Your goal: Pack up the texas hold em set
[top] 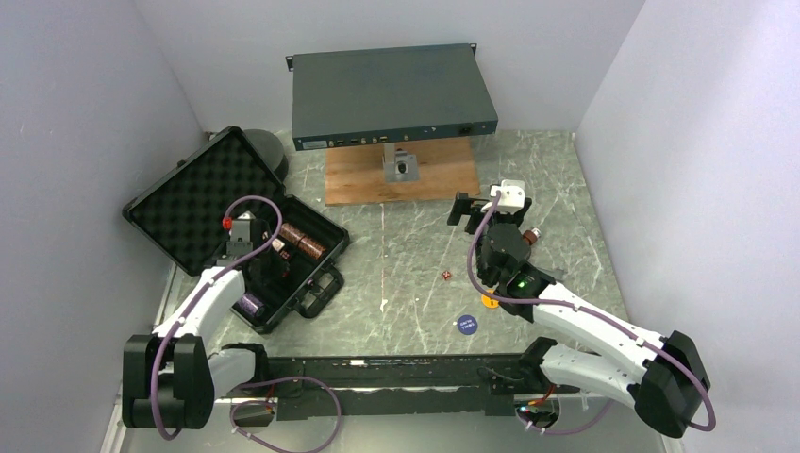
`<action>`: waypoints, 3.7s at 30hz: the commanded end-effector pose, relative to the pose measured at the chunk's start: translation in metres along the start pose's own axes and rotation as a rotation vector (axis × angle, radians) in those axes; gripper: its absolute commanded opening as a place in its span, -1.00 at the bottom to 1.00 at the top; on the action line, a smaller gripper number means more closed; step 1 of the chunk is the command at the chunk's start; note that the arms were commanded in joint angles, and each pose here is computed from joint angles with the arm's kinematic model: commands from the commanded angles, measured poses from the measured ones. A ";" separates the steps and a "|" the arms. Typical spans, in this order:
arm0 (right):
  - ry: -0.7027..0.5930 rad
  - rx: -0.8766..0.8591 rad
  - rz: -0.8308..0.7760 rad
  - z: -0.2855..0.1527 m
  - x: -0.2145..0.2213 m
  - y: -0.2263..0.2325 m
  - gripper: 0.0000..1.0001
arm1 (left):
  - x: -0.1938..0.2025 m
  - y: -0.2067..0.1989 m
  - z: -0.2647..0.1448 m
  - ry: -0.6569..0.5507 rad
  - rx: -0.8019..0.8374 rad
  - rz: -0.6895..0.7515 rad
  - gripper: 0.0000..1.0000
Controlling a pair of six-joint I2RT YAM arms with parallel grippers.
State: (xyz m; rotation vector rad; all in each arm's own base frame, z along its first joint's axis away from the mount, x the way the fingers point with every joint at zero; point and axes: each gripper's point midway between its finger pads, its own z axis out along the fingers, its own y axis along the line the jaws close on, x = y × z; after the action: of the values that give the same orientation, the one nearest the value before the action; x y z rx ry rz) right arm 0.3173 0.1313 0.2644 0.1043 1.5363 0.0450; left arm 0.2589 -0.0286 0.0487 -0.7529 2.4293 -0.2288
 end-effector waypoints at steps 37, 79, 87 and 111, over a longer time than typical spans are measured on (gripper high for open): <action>0.054 -0.012 -0.018 0.018 0.006 0.017 0.99 | -0.066 -0.039 -0.159 -0.338 0.221 0.305 0.51; 0.337 -0.104 0.075 -0.017 0.012 0.029 0.99 | -0.048 -0.056 -0.195 -0.486 0.452 0.425 0.99; 0.558 -0.094 0.114 -0.024 0.081 0.046 0.99 | -0.047 -0.056 -0.195 -0.490 0.452 0.425 0.84; 0.922 0.171 0.090 -0.062 0.196 0.021 0.54 | -0.048 -0.054 -0.193 -0.496 0.444 0.422 0.72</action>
State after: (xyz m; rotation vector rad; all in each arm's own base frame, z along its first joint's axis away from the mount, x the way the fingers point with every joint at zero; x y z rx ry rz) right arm 0.2641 0.1780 0.0731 0.1656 2.4370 0.0829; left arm 0.2007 -0.0466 0.2395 -0.0944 1.9363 -0.3499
